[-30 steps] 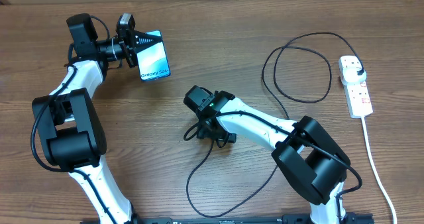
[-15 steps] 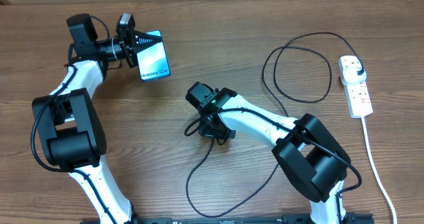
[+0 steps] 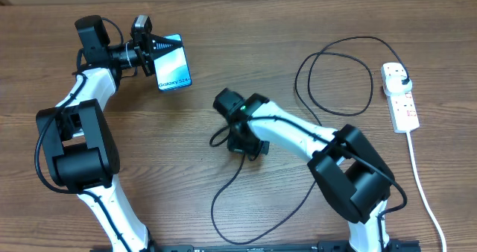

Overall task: Plug charger to phone and switch on socket
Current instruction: 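Lower the right gripper onto the cable end and grasp it, then lift the cable connector with the right gripper toward the phone's bottom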

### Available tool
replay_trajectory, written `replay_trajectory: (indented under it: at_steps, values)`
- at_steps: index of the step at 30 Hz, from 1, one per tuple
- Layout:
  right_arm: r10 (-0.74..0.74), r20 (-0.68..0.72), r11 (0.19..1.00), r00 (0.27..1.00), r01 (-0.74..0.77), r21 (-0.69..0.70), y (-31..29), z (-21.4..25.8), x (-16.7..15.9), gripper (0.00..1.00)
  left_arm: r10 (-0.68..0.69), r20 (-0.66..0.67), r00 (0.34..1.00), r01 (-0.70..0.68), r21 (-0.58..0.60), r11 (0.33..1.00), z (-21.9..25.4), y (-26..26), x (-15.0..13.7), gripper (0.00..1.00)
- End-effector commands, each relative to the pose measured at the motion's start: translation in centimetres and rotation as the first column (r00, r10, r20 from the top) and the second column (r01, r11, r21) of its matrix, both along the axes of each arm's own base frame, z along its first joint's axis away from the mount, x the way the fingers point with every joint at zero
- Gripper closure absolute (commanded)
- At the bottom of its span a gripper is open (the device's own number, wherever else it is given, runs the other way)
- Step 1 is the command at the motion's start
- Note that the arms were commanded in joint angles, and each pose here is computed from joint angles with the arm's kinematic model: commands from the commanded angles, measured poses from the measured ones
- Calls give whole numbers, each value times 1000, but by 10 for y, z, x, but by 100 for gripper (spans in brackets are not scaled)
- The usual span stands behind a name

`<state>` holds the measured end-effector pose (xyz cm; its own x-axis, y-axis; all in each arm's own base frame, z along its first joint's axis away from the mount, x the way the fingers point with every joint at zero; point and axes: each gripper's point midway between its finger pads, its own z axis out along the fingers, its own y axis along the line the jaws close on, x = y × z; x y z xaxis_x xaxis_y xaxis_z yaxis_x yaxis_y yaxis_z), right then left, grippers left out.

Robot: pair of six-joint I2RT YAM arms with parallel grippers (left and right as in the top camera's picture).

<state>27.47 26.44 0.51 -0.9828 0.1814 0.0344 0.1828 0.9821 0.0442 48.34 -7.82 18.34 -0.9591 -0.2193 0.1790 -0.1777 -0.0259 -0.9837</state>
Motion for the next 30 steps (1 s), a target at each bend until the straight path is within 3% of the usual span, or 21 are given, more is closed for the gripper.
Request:
replay_trajectory:
  at_steps: [1,7,15,19,25,30]
  values:
    - [-20,-15,993,1000,22,114,0,15,26,96,-47,61,997,48,-6,999,17,-8,-9,96]
    - [-4,-63,909,998,29,416,3,49,52,96,-65,61,996,66,-4,998,17,-18,-10,96]
    - [95,40,623,995,-91,777,16,106,86,96,-32,29,999,32,9,999,14,-18,-4,96]
    - [147,145,506,979,-200,839,28,126,91,96,-13,61,998,11,27,1000,14,-19,1,96]
    - [164,236,439,958,-285,852,38,139,97,96,42,134,990,-50,54,997,22,-16,15,96]
    - [201,360,254,911,-403,879,50,171,96,96,128,228,965,-148,75,986,33,-10,33,96]
